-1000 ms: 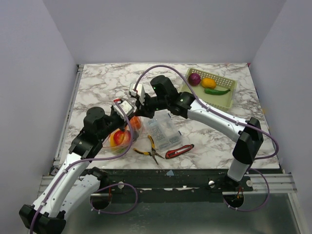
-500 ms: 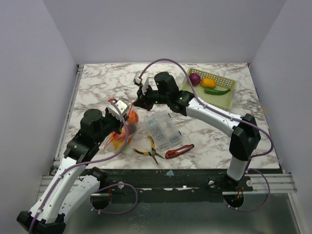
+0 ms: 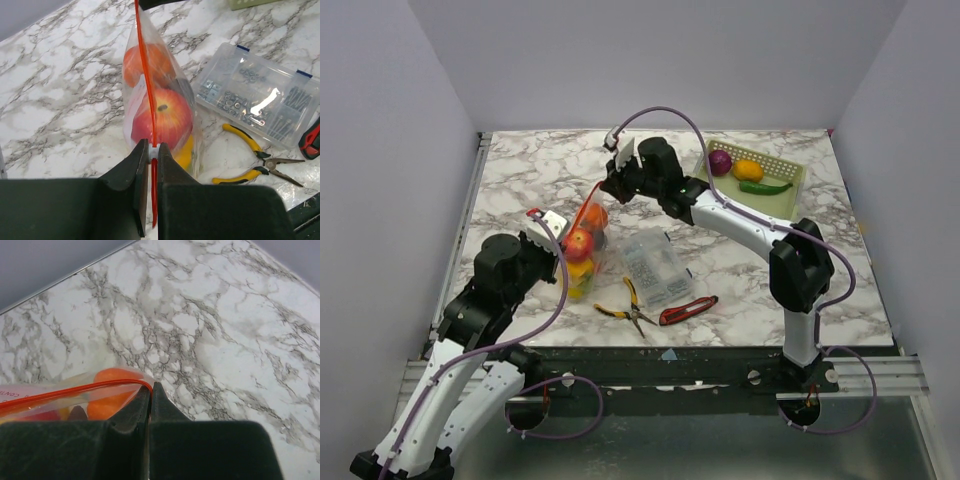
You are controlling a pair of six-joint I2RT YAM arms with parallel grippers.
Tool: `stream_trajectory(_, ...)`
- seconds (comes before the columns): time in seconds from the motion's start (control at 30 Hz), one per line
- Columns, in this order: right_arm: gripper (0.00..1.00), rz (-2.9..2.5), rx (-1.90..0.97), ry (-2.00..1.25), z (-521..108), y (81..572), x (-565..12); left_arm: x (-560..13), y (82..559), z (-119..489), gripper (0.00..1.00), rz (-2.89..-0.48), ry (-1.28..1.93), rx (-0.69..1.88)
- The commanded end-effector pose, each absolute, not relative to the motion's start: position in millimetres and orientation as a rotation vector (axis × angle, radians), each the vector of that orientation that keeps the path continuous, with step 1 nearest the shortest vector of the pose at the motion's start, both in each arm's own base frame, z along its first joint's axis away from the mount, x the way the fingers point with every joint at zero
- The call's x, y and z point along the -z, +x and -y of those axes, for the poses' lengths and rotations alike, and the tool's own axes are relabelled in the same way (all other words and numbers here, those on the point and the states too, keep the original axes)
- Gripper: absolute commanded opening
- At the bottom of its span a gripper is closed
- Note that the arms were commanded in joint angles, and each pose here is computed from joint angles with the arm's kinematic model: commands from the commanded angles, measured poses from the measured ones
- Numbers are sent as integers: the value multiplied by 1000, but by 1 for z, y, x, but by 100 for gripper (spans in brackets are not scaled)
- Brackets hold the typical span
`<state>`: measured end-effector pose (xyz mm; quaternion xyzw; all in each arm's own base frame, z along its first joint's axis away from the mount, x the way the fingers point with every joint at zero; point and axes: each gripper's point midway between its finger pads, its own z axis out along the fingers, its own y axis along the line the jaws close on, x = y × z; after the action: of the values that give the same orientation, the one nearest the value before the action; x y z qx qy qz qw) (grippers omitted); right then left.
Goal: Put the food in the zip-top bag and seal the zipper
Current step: Zip the zipper food storage bag at the center of the board, then place the zipper food storage bag at the center of the board.
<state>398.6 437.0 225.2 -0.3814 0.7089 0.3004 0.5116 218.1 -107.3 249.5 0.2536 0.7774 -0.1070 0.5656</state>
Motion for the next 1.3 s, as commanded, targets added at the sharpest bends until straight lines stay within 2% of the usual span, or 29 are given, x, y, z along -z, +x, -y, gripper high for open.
stream_trajectory(0.0,0,-1680,-581,-703,-409,453,-245,-250,211,82,0,-1875,510,148)
stream_trajectory(0.33,0,-1682,-569,-626,-400,469,-251,-260,220,63,2,-1852,386,51)
stream_trajectory(0.4,0,-1694,-576,-617,-401,470,-251,-268,224,60,31,-1852,345,38)
stream_trajectory(0.47,0,-1727,-554,-582,-400,478,-246,-280,227,57,53,-1846,295,31)
stream_trajectory(0.53,0,-1771,-532,-537,-400,488,-240,-292,228,51,67,-1827,254,8)
stream_trajectory(0.63,0,-1875,-448,-434,-394,507,-224,-315,224,46,76,-1781,169,36)
stream_trajectory(0.9,0,-2005,-270,-202,-384,558,-181,-351,198,54,81,-1639,147,204)
stream_trajectory(1.27,0,-1886,-611,-219,-446,559,-178,-344,199,61,82,-1649,159,239)
